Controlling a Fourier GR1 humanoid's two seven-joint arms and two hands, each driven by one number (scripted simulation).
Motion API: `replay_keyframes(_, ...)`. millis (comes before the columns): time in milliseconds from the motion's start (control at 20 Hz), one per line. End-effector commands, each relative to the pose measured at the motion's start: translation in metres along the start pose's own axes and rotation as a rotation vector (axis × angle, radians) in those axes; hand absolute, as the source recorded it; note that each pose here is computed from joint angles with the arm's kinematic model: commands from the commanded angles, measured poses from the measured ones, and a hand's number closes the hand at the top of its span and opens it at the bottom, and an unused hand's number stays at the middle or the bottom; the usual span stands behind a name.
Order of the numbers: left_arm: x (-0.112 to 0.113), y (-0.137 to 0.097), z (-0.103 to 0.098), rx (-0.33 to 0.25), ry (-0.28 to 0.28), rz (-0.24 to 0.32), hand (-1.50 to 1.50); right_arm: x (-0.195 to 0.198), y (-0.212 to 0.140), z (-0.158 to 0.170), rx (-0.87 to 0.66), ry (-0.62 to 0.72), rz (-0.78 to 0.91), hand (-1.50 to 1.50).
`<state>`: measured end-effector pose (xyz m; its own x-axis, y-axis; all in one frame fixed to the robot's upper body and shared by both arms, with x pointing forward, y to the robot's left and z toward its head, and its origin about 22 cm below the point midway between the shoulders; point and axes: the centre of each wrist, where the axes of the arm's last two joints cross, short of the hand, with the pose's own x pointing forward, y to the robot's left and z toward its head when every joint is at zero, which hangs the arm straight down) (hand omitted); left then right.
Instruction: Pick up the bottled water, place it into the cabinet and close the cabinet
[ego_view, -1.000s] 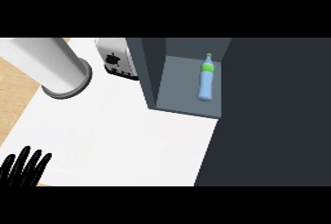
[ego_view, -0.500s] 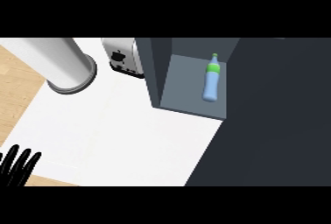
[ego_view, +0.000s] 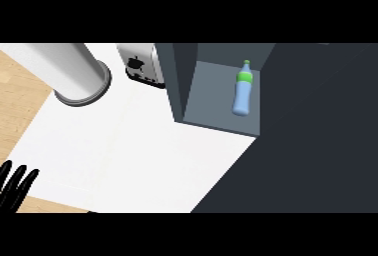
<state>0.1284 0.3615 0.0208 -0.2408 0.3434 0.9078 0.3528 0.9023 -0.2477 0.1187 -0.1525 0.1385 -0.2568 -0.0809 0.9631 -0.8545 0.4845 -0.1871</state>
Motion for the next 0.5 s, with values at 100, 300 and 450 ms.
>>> replay_keyframes(100, 0.006, 0.006, 0.0, -0.004, -0.018, 0.022, -1.5, -0.024, -0.013, -0.038, -0.131, 0.022, -0.171, 1.5)
replay_keyframes(300, 0.008, 0.011, -0.003, -0.005, -0.031, 0.007, -1.5, -0.04, -0.022, -0.055, -0.082, 0.037, -0.291, 1.5)
replay_keyframes(450, 0.01, 0.015, 0.006, 0.026, -0.027, 0.021, -1.5, -0.044, -0.048, -0.061, -0.155, 0.052, -0.302, 1.5)
